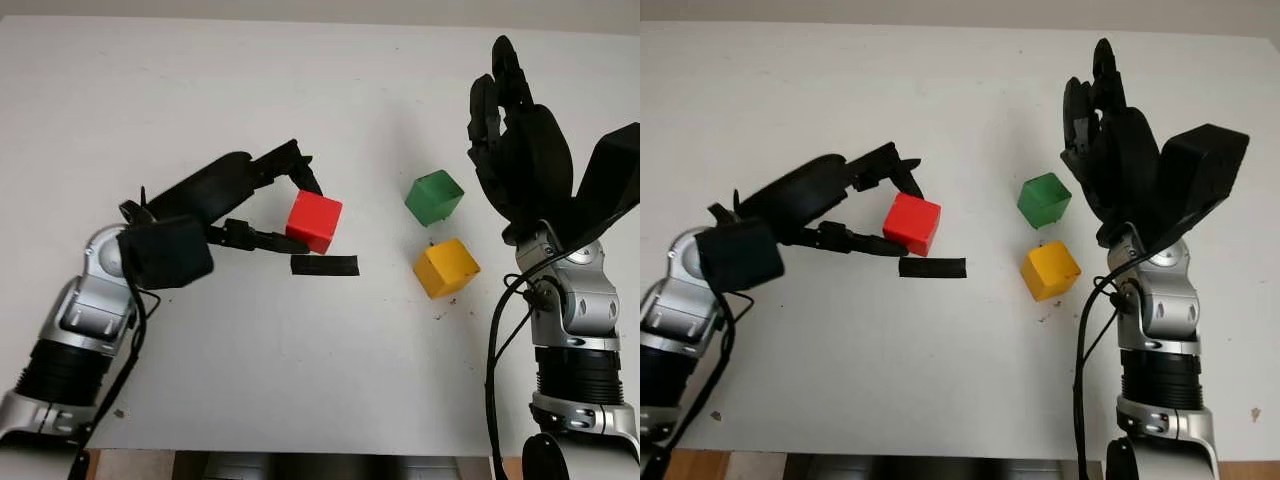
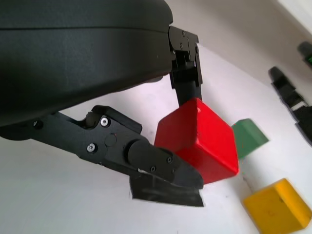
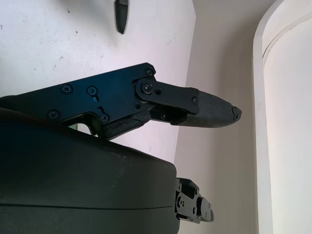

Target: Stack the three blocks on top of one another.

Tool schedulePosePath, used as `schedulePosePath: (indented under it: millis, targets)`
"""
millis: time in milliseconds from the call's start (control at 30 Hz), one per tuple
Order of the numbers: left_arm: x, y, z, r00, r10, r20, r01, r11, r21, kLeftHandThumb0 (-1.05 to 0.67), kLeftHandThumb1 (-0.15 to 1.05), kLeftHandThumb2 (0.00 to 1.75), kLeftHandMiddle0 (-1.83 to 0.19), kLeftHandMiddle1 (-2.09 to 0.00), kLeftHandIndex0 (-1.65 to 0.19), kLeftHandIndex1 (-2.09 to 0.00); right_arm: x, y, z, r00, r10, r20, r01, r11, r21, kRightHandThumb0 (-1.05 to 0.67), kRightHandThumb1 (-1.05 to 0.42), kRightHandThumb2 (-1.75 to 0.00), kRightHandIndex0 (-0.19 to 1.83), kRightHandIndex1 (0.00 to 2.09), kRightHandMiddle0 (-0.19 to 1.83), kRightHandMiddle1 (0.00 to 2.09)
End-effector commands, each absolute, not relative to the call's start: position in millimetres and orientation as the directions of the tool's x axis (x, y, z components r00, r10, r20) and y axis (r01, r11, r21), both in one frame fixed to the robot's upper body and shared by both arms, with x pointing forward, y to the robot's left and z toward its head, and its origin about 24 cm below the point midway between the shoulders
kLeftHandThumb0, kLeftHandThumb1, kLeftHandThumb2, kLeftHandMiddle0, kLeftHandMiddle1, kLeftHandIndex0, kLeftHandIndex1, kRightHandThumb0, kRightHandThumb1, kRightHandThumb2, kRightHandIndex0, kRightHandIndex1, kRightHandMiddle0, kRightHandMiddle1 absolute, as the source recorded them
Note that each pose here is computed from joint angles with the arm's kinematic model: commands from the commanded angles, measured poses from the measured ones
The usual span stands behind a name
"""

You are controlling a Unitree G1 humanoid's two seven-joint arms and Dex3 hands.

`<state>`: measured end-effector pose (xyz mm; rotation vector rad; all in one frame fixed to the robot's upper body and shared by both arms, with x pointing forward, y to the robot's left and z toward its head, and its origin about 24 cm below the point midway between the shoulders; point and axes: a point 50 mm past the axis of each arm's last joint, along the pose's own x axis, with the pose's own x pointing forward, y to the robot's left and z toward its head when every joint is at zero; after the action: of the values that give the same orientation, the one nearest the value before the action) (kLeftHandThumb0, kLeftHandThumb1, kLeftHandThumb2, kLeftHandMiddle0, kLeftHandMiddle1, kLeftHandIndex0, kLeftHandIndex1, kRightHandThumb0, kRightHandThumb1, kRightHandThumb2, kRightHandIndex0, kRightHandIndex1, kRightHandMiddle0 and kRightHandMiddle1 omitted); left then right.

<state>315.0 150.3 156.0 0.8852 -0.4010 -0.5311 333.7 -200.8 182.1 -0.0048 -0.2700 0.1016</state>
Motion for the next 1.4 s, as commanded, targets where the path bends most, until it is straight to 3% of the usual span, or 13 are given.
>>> schedulePosePath:
  millis: [0, 300, 600, 967, 1067, 1100, 1200, 1233, 1300, 1333, 1367]
  targets:
    - [308.6, 141.7, 149, 0.805, -0.574, 0.152, 0.222, 0.528, 0.82, -0.42, 1.05, 0.18, -0.1, -0.04, -0.05, -1.91, 332, -201, 183, 0.957, 0.1, 0.272, -0.097, 0.995, -0.024, -0.72, -1.05, -0.6, -0.19, 0.0, -0.19, 0.0]
    - [296.7, 129.2, 129, 0.845, -0.508, 0.169, 0.158, 0.538, 0.828, -0.35, 1.05, 0.25, -0.04, -0.04, 0.08, -2.05, 331, -201, 184, 0.957, 0.091, 0.275, -0.091, 0.996, -0.013, -0.71, -1.05, -0.59, -0.19, 0.0, -0.19, 0.0]
    - [288.6, 130.1, 119, 0.86, -0.478, 0.179, 0.099, 0.501, 0.86, -0.34, 1.05, 0.24, -0.05, -0.06, 0.1, -2.0, 331, -202, 185, 0.957, 0.097, 0.275, -0.097, 0.995, -0.016, -0.7, -1.05, -0.56, -0.19, 0.0, -0.19, 0.0]
    - [287.5, 127.7, 118, 0.864, -0.486, 0.13, 0.144, 0.486, 0.862, -0.38, 1.05, 0.28, -0.04, -0.05, 0.12, -2.05, 330, -202, 187, 0.958, 0.092, 0.273, -0.088, 0.996, -0.027, -0.7, -1.05, -0.57, -0.19, 0.0, -0.19, 0.0]
    - [288.2, 127.5, 118, 0.859, -0.498, 0.122, 0.152, 0.475, 0.867, -0.41, 1.05, 0.29, -0.02, -0.05, 0.12, -1.98, 330, -202, 187, 0.957, 0.098, 0.274, -0.091, 0.995, -0.038, -0.7, -1.05, -0.58, -0.19, 0.0, -0.19, 0.0]
    - [288.2, 127.4, 118, 0.855, -0.503, 0.122, 0.152, 0.47, 0.869, -0.41, 1.05, 0.28, -0.02, -0.05, 0.12, -1.92, 330, -202, 187, 0.957, 0.098, 0.273, -0.091, 0.995, -0.038, -0.7, -1.05, -0.58, -0.19, 0.0, -0.19, 0.0]
    - [288.2, 126.5, 118, 0.845, -0.52, 0.122, 0.142, 0.439, 0.887, -0.49, 1.05, 0.24, 0.05, -0.04, 0.17, -1.36, 330, -202, 187, 0.957, 0.104, 0.272, -0.098, 0.994, -0.038, -0.69, -1.05, -0.59, -0.19, 0.0, -0.19, 0.0]
    - [288.3, 126.2, 117, 0.843, -0.526, 0.116, 0.142, 0.424, 0.894, -0.52, 1.05, 0.24, 0.08, -0.04, 0.16, -1.15, 330, -202, 187, 0.957, 0.107, 0.271, -0.099, 0.994, -0.042, -0.69, -1.05, -0.59, -0.19, 0.0, -0.19, 0.0]
    - [288.6, 125.7, 117, 0.838, -0.533, 0.113, 0.134, 0.403, 0.905, -0.58, 1.05, 0.22, 0.15, -0.05, 0.07, -0.53, 330, -202, 186, 0.958, 0.103, 0.269, -0.096, 0.995, -0.04, -0.68, -1.05, -0.59, -0.19, 0.0, -0.19, 0.0]
    - [288.8, 125.5, 116, 0.838, -0.534, 0.114, 0.132, 0.4, 0.907, -0.61, 1.05, 0.21, 0.17, -0.04, 0.05, -0.3, 330, -202, 186, 0.958, 0.104, 0.268, -0.097, 0.994, -0.041, -0.68, -1.05, -0.58, -0.19, 0.0, -0.19, 0.0]
    - [288.9, 125.4, 116, 0.837, -0.535, 0.115, 0.13, 0.399, 0.908, -0.61, 1.05, 0.21, 0.18, -0.03, 0.05, -0.21, 330, -202, 186, 0.958, 0.105, 0.268, -0.097, 0.994, -0.041, -0.68, -1.05, -0.58, -0.19, 0.0, -0.19, 0.0]
